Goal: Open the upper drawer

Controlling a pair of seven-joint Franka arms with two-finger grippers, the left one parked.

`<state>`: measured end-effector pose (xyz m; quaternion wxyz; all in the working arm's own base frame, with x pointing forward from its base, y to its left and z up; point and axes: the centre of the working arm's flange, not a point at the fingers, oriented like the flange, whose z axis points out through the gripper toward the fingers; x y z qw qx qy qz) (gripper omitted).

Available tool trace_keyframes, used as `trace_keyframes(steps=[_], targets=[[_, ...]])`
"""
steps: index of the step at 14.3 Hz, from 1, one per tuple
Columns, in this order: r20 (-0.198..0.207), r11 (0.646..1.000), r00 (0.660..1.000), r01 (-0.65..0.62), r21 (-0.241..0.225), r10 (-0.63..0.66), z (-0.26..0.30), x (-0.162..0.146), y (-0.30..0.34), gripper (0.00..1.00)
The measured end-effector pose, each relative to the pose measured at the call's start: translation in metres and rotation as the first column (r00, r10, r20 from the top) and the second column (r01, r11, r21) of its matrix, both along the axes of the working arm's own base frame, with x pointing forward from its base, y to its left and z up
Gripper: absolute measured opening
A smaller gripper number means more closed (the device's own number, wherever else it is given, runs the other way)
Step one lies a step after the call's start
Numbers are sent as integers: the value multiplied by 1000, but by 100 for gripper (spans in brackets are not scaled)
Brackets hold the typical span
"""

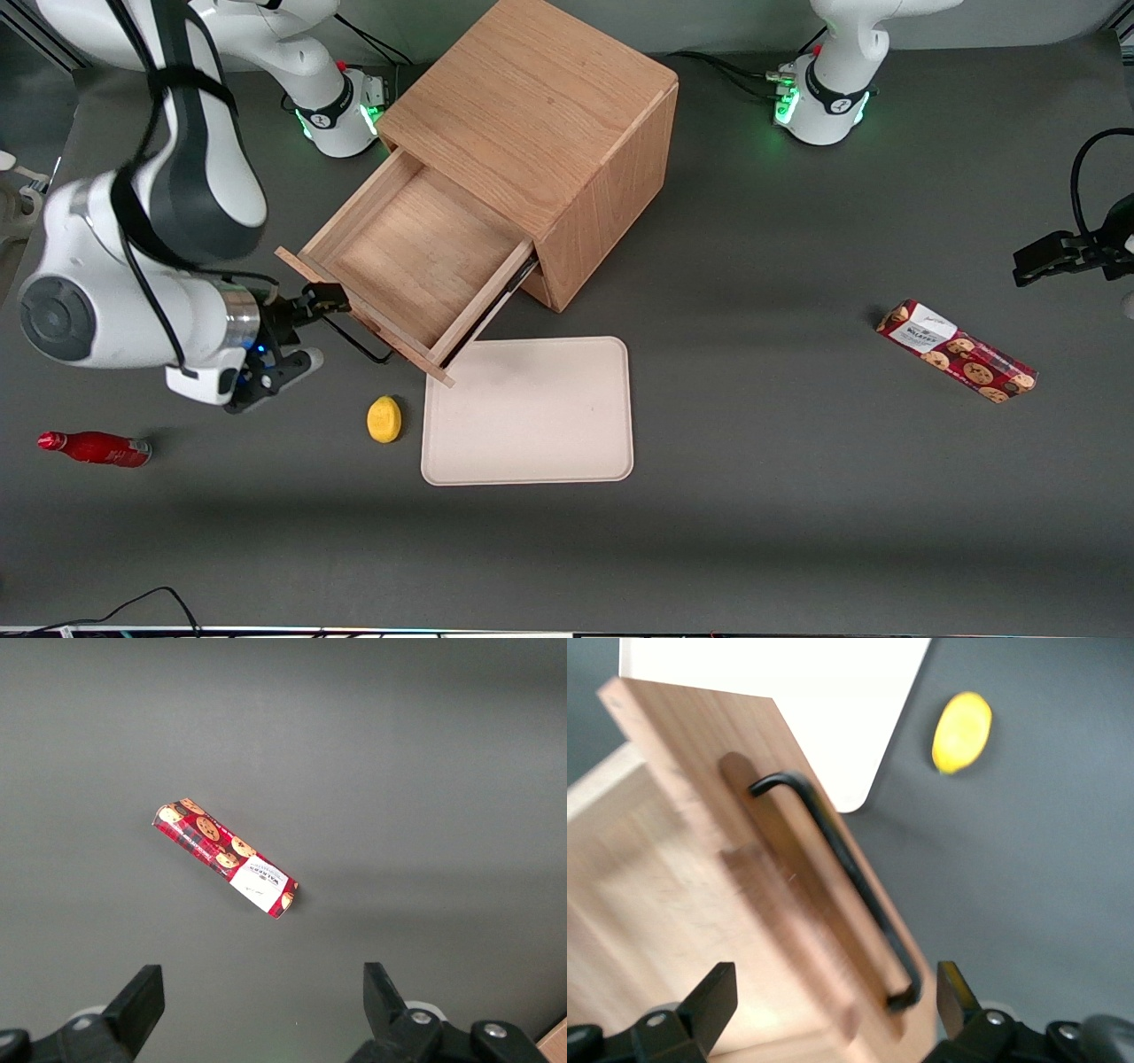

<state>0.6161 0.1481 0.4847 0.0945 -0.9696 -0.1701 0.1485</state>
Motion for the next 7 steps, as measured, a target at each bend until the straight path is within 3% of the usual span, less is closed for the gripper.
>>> trace_keyframes(steps=[3,6,7], targets=[[36,994,994,105,-32,-103,48,-26,-17,100],[96,966,972,224,-129,-213,65,-61,-49,100],[106,959,967,245,-143,-232,65,-69,-57,100]])
